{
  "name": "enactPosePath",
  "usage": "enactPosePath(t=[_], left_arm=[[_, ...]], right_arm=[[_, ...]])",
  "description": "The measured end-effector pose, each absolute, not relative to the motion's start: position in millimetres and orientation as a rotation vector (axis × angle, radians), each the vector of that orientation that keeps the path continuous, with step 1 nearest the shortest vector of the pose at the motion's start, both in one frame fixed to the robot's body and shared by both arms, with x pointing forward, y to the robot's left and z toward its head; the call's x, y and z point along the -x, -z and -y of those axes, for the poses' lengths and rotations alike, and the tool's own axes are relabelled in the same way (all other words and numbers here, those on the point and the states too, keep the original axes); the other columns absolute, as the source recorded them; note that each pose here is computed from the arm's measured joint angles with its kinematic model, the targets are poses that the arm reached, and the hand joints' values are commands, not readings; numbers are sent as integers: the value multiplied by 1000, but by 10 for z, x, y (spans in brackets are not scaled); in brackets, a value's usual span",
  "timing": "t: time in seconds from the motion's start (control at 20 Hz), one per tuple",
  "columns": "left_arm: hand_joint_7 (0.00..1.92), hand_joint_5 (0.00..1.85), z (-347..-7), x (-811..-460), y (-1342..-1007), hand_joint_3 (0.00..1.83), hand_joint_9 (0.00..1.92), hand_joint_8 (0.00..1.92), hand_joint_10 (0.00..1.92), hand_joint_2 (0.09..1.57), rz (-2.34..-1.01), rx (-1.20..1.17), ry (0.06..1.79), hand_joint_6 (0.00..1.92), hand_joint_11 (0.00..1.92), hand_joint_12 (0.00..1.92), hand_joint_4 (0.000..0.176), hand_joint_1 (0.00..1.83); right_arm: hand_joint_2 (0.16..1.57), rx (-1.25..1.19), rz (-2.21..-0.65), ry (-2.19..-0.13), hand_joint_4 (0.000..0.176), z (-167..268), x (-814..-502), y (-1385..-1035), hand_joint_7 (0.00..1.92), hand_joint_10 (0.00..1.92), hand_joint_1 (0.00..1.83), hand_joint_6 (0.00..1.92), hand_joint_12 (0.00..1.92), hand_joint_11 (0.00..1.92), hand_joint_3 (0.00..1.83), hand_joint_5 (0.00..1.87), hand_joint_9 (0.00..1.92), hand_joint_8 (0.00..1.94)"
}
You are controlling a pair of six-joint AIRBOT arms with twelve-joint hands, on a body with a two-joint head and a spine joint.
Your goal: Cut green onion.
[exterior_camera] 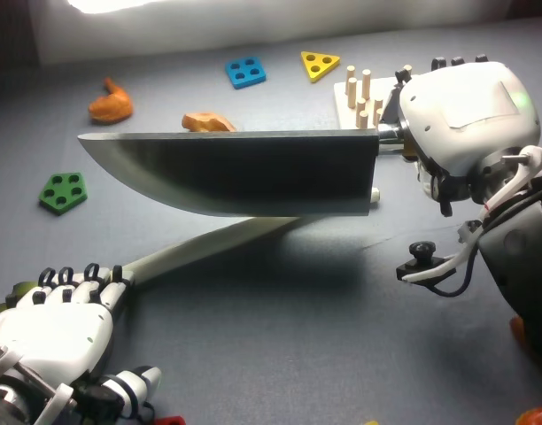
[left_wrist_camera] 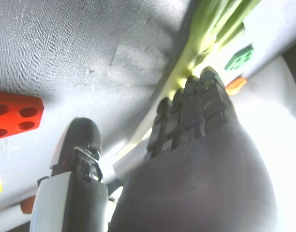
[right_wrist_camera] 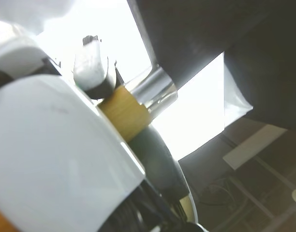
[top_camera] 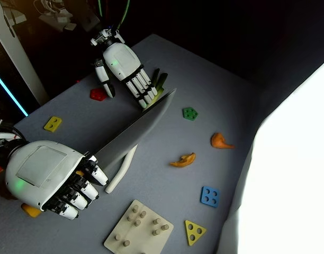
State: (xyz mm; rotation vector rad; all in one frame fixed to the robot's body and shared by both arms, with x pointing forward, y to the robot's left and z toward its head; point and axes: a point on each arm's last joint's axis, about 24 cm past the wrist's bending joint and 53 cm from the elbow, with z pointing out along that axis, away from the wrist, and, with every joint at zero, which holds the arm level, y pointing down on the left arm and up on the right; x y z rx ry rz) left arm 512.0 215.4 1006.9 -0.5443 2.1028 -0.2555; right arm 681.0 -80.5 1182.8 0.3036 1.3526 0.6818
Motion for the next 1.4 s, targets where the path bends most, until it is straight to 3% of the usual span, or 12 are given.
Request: enactPosePath(t=[0.6,1.2,1.4], left_arm=[[0,3,-2154,-5120,-10069,0,0,0,0,1334,-2103,545,256,0,0,0,0,443],[0,26,-2157,-5121,-10070,0,0,0,0,1325,-2102,544,254,9,0,0,0,493],[0,0,-2157,-5119,-10068,2,0,0,0,1340,-2103,544,254,0,0,0,0,430]], right_arm=[[1008,-300,-1339,-628,176,1065,-6814,-11899,1553,1921,1566,1921,1921,1663,438,1393,1645,1941],[995,-306,-1344,-653,176,918,-6763,-11833,1530,1921,1563,1921,1921,1657,445,1370,1637,1941],[1012,-305,-1347,-673,176,838,-6782,-11853,1532,1921,1564,1921,1921,1647,452,1374,1631,1941]])
